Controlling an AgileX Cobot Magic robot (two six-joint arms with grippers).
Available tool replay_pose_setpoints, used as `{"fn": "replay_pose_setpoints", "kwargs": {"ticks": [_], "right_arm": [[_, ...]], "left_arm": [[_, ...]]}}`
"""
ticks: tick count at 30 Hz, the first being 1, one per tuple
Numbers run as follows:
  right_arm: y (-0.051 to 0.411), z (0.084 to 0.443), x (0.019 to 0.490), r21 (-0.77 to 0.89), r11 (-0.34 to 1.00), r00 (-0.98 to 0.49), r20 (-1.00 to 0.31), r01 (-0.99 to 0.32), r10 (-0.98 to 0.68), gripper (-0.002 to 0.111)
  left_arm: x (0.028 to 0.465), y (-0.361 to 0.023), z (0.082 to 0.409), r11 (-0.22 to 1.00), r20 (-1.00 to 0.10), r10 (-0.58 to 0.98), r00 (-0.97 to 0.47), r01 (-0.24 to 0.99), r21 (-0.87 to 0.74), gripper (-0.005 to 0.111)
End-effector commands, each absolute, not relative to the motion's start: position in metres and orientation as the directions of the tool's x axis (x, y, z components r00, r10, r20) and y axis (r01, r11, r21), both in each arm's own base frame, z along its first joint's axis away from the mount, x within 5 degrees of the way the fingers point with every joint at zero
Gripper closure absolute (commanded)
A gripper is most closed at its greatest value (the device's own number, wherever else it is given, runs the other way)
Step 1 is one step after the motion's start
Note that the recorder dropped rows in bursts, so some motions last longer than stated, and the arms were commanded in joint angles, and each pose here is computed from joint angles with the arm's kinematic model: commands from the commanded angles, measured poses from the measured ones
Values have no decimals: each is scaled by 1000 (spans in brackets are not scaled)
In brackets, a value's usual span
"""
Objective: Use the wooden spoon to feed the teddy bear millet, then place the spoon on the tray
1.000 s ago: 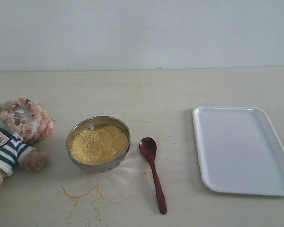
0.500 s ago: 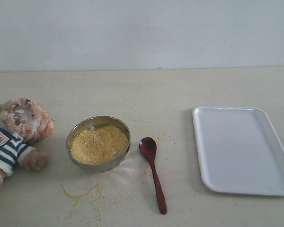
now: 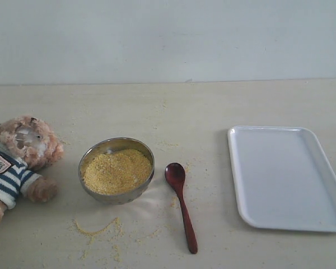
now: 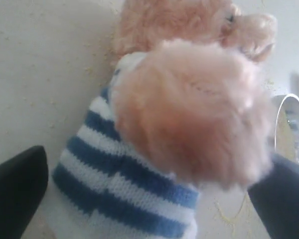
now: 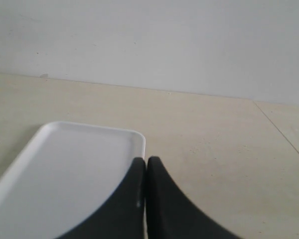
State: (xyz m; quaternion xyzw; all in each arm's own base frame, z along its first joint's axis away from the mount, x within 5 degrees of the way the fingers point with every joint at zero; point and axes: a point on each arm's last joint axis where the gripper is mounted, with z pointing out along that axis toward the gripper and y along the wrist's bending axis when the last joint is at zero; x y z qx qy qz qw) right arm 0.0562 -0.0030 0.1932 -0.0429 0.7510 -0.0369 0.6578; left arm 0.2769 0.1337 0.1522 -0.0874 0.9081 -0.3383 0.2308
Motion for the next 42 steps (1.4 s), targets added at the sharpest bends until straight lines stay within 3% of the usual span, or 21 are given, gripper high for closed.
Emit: {"fn": "replay_pose_setpoints", "kwargs": {"ticks": [1,10,13,15,17,19,20,26,37,42], "right_arm": [[-3,194,56,-119,993,-124,-985,-17,-120,109],[-3,194,56,-119,993,-124,-985,-17,-120,109],[-3,194,56,-119,993,-124,-985,-17,-120,109],[-3,194,56,-119,993,-124,-985,-17,-120,109],[-3,194,56,-119,993,-124,-985,-17,-120,109],[-3,194,56,-119,993,-124,-985,-17,-120,109],[-3,194,56,-119,993,-124,-985,-17,-120,109],[-3,194,56,-119,993,-124,-985,-17,-120,109],[-3,194,56,-119,993,-125,-985,-16,-120,109],[-3,194,56,-119,993,-125,-985,-16,-120,109]], "left_arm": [[280,132,138,752,-364,-287,-886,27,-658,-4],[298,97,105,792,-347,-122,-930,120,-599,-3],[300,93,106,789,-347,-117,-930,125,-602,6],[301,91,108,770,-346,-131,-929,124,-625,24],[302,90,109,758,-347,-145,-927,121,-641,50],[302,90,109,756,-346,-144,-927,122,-643,90],[301,89,110,749,-347,-141,-927,129,-650,100],[305,81,129,642,-341,-243,-908,113,-759,102],[282,68,229,637,-558,-366,-745,237,-734,102],[236,44,210,672,-580,-402,-708,203,-713,102]]}}
